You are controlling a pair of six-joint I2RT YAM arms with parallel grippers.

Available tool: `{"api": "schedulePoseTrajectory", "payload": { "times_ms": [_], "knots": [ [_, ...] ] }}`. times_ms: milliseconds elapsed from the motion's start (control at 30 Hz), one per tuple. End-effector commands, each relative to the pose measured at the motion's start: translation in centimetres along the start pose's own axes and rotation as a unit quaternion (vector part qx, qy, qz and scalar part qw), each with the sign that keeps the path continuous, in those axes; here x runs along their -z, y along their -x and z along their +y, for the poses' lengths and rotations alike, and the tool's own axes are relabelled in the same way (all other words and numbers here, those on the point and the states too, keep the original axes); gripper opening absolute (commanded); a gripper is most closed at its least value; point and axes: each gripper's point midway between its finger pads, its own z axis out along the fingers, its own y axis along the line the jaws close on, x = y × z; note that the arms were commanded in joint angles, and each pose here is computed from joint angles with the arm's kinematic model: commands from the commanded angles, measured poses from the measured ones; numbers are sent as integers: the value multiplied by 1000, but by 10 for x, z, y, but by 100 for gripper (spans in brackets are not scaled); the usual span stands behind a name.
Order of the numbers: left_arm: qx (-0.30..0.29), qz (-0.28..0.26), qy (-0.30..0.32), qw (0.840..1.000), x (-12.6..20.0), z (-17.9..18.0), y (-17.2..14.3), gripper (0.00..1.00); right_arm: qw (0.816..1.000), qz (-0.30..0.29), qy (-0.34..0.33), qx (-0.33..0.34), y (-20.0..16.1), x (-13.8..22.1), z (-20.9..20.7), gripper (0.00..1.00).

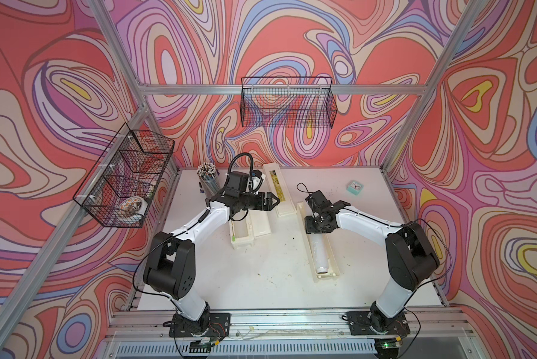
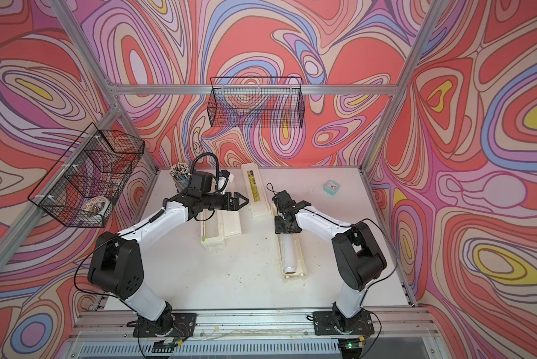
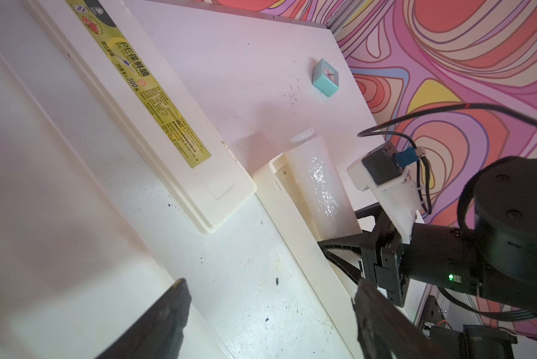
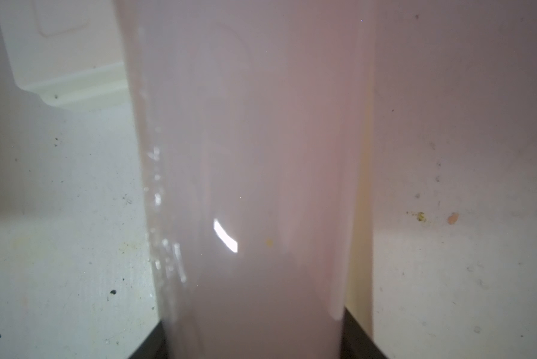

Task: Put plastic wrap rolls into dispensers
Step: Place the plastic wrap into the plastic wrap cutting box.

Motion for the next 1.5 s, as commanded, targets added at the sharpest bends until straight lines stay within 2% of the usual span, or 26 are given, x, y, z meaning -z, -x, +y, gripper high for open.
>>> {"api": "schedulePoseTrajectory", "payload": {
  "times_ms": [0,400,833,1067,1467],
  "knots": [
    [-12,-4,4,1000,9,-4,2,84,1000,-7,-10,12,-1,-1,-3,6],
    [-17,0,7,1000,8,-4,4,84,1000,-10,-8,4,5,30,-2,6],
    [-17,3,10,1000,7,-2,3,84,1000,12,-13,13,-12,21,-1,5],
    [-19,2,14,1000,8,-1,3,84,999,-48,-3,18,6,55,4,3],
    [-13,5,11,1000,5,2,-4,83,999,22,7,48,-18,37,9,2]
  ]
}}
